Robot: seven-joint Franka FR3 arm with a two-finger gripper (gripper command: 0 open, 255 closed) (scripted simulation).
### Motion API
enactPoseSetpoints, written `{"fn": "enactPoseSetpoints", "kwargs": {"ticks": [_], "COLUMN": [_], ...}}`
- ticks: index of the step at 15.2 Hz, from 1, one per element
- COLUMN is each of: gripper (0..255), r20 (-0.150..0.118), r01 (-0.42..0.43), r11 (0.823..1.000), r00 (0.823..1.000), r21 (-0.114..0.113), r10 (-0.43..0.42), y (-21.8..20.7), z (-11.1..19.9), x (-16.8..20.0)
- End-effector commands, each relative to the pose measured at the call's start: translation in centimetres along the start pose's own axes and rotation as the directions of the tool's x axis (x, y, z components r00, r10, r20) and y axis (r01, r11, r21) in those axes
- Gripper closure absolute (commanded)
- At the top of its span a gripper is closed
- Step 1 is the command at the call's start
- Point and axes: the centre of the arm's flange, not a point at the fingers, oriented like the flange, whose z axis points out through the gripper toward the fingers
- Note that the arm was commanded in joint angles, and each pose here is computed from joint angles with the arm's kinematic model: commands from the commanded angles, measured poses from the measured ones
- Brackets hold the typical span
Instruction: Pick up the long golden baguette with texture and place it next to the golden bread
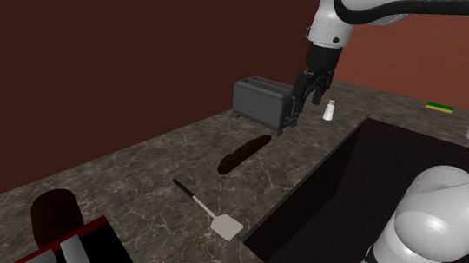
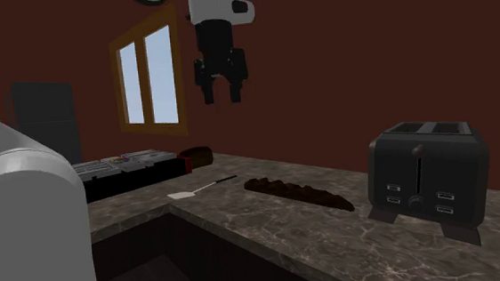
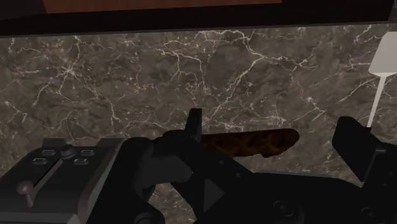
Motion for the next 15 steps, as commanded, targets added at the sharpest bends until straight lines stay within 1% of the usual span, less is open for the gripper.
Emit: {"fn": "enactPoseSetpoints", "kwargs": {"ticks": [1, 2, 4, 6, 8, 9, 11, 13, 15], "gripper": [0, 0, 0, 0, 0, 0, 0, 0, 0], "r20": [0.0, 0.005, 0.015, 0.024, 0.033, 0.038, 0.046, 0.054, 0.061], "r01": [0.0, -0.05, -0.149, -0.247, -0.342, -0.389, -0.478, -0.563, -0.643], "r11": [1.0, 0.999, 0.989, 0.969, 0.94, 0.921, 0.878, 0.826, 0.766], "r00": [1.0, 0.999, 0.989, 0.969, 0.939, 0.921, 0.877, 0.824, 0.763], "r21": [0.0, -0.001, -0.003, -0.007, -0.011, -0.014, -0.019, -0.026, -0.033], "r10": [0.0, 0.05, 0.149, 0.247, 0.342, 0.389, 0.479, 0.564, 0.643], "y": [0.0, -0.4, -1.0, -1.4, -1.6, -1.7, -1.6, -1.3, -0.8], "z": [0.0, 0.9, 2.8, 4.6, 6.5, 7.5, 9.4, 11.4, 13.3], "x": [0.0, 1.0, 2.9, 4.9, 6.8, 7.8, 9.8, 11.7, 13.6]}}
